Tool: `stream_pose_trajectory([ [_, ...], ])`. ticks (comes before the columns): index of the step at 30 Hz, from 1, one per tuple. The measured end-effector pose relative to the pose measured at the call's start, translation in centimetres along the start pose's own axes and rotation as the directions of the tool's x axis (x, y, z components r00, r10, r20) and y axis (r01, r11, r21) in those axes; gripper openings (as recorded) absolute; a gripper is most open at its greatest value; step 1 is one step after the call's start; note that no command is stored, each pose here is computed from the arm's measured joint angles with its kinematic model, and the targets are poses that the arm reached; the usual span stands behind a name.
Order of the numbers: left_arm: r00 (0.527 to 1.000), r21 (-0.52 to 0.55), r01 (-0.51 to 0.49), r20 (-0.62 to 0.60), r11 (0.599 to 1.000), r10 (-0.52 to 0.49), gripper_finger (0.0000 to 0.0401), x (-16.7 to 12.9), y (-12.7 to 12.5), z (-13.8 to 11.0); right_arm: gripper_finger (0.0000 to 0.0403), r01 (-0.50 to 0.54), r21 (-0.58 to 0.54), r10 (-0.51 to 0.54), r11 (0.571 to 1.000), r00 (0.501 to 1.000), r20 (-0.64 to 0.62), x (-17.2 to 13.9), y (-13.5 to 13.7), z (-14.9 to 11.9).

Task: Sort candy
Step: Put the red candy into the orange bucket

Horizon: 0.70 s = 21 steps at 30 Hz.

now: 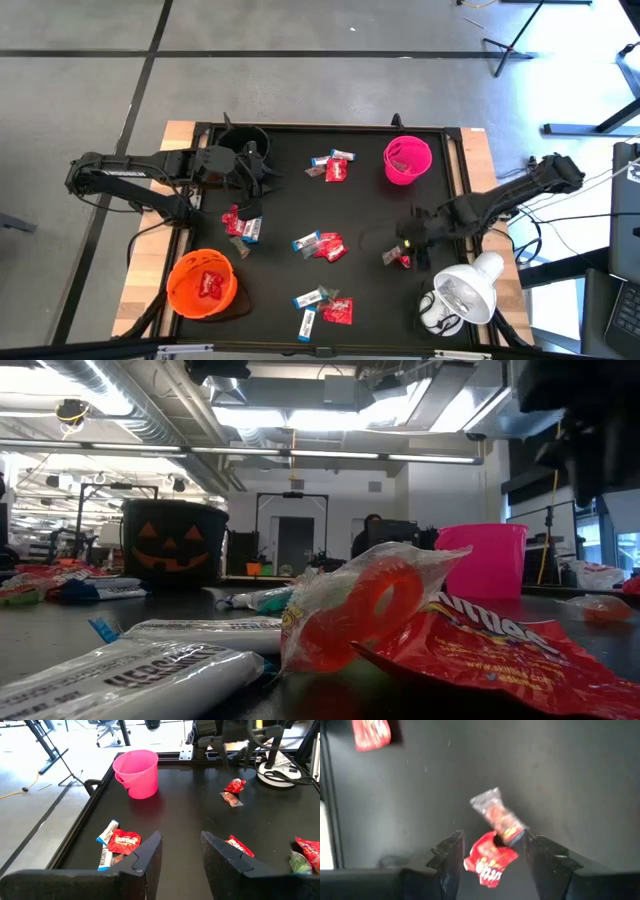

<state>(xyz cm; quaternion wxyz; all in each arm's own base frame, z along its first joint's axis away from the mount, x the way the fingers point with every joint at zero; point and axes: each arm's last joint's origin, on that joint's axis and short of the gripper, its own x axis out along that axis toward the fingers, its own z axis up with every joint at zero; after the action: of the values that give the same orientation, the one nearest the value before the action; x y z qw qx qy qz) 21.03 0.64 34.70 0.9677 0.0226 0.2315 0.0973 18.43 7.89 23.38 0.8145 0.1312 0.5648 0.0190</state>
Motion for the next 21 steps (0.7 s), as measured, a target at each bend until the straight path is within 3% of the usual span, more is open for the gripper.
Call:
stream_pose_trajectory([
  [13,0.999,-0.017,0.034,0.003,0.999,-0.034,0.0124,0.5,-0.2,-0.5,0.0198,0.145,0.079,-0.129,0.986,0.974,-0.185,3.4,2.4,-2.1],
  [21,0.997,-0.045,0.034,-0.064,0.998,-0.037,0.0124,1.9,-0.5,-3.0,0.0198,0.109,0.16,-0.079,0.981,0.98,-0.182,6.2,1.2,-3.8],
])
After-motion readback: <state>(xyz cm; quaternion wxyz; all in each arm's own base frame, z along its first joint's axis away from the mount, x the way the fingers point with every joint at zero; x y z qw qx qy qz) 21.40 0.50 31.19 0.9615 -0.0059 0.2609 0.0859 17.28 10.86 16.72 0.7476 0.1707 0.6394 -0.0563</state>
